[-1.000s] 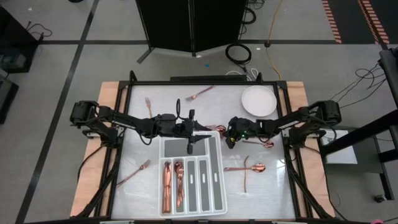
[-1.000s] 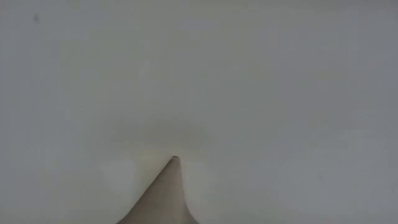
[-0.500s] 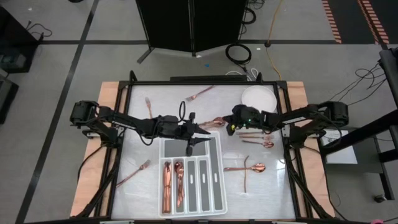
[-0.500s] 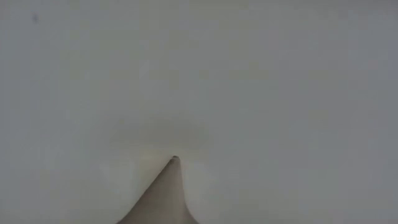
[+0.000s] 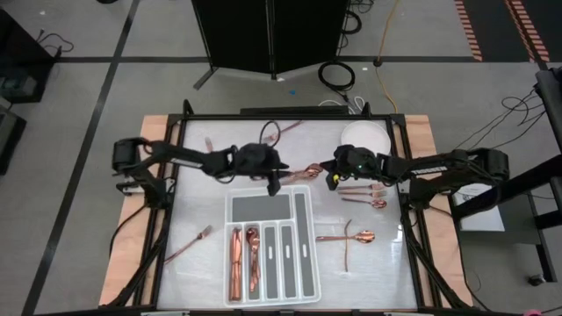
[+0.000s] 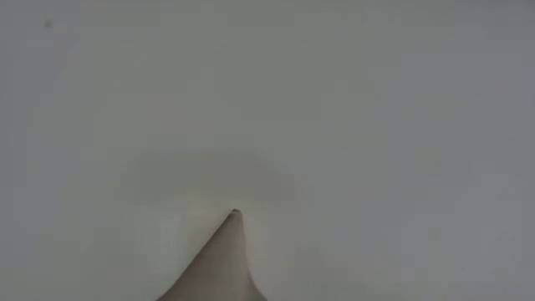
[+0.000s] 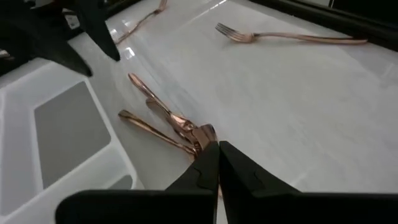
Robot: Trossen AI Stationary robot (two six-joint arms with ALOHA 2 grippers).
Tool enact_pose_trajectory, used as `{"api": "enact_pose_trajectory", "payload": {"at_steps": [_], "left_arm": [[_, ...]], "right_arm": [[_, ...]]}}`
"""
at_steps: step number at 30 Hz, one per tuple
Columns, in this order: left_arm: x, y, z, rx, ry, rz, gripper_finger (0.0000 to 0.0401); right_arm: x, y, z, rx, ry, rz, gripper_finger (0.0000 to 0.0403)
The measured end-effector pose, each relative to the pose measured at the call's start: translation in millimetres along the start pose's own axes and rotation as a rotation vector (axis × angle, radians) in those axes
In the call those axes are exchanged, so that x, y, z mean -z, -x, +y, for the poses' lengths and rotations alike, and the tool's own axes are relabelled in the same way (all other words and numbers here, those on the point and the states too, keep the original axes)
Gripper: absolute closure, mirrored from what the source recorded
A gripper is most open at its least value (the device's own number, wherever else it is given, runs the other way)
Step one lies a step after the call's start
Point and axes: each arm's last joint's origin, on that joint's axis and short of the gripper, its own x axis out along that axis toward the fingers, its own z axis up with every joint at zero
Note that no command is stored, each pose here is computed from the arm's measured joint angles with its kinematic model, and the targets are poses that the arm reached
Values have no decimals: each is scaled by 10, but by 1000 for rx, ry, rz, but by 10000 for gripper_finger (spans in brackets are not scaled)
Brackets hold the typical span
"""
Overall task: Sort silverware
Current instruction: Put the spoon into the silverware tray
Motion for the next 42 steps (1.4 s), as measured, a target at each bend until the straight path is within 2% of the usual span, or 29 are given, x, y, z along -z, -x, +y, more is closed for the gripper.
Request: {"api": "enact_pose_trajectory", "payload": {"at_steps": [3,7,11,17,23,28,31,38,42], "left_arm": [[-49,-167,122,98,13,12,290],[-103,-423,271,123,-8,80,290],[-167,-620,258,128,-55,172,287],[-177,-821,53,6,-248,280,240],[-218,-855,-179,-150,-395,266,187],[-288,-739,-319,-145,-406,266,180],[-333,-683,-358,-186,-418,257,180],[-229,-714,10,-245,-294,366,179],[-212,-738,63,-234,-257,363,179]], "right_arm": [[-8,-1,4,-4,-1,-9,403],[-33,3,15,-15,-4,-33,403],[-40,3,18,-18,-9,-40,403],[-46,4,19,-17,-7,-48,402],[-43,5,21,-21,6,-43,402],[-44,5,20,-21,14,-44,402],[-47,5,22,-22,16,-47,402],[-79,8,52,-83,7,-67,402],[-107,13,79,-133,-14,-86,402]]}}
